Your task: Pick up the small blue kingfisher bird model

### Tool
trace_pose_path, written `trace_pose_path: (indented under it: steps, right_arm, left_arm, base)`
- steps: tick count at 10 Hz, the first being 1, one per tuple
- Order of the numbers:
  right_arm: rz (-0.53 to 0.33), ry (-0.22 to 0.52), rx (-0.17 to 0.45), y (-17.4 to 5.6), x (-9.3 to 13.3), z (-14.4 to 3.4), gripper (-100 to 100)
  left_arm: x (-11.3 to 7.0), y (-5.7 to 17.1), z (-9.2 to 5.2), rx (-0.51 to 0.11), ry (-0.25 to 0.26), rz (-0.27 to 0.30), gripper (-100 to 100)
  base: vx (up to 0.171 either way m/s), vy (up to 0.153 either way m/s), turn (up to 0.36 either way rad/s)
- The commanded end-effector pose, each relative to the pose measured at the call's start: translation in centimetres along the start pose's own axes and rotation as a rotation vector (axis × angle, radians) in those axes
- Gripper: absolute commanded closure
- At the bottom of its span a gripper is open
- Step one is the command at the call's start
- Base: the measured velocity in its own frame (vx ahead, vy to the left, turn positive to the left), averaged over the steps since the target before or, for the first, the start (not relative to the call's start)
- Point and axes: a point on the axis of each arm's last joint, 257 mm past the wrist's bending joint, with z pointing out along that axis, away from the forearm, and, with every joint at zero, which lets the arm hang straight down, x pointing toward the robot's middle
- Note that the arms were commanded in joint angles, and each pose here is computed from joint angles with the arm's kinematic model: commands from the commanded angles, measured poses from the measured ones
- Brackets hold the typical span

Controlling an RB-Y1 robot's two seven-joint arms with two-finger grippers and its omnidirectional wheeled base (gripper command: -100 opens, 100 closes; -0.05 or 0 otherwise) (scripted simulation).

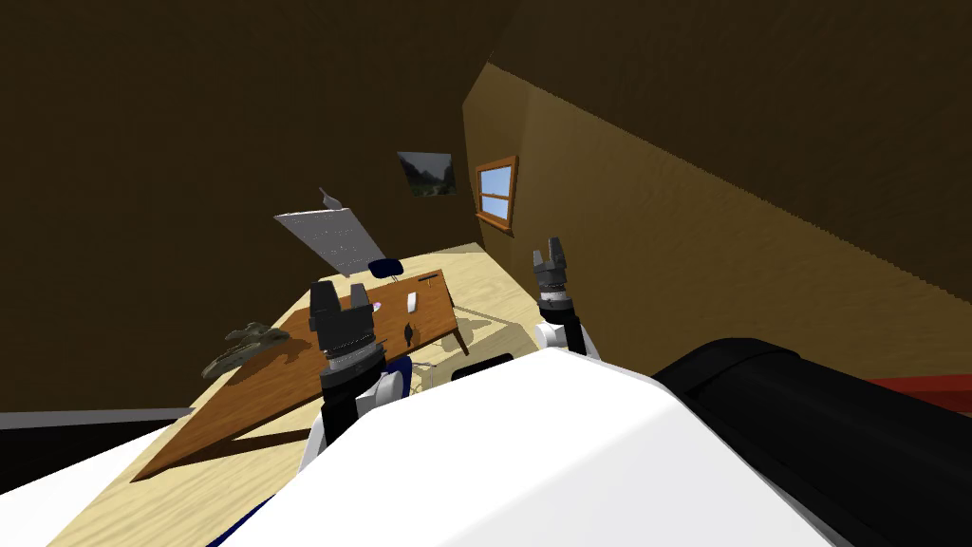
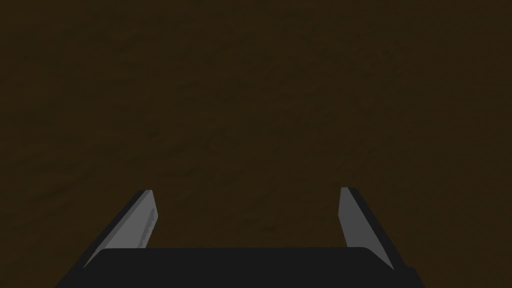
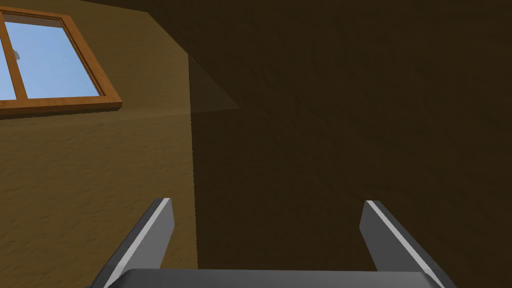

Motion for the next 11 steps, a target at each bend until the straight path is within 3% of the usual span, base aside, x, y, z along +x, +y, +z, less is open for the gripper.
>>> trace_pose_path:
  steps: [1,6,11]
  right_arm:
    - [0.0,0.0,0.0,0.0,0.0,0.0,0]
    - [0.0,0.0,0.0,0.0,0.0,0.0,0]
    - [0.0,0.0,0.0,0.0,0.0,0.0,0]
  left_arm:
    - [0.4,0.2,0.1,0.005,0.027,0.005,-100]
    - [2.6,2.5,0.6,-0.001,0.149,0.011,-100]
    - [6.4,7.7,0.3,-0.072,0.307,-0.002,-100]
  base:
    - [0.001,0.002,0.013]
    - [0.006,0.0,0.011]
    - [0.017,-0.014,-0.01]
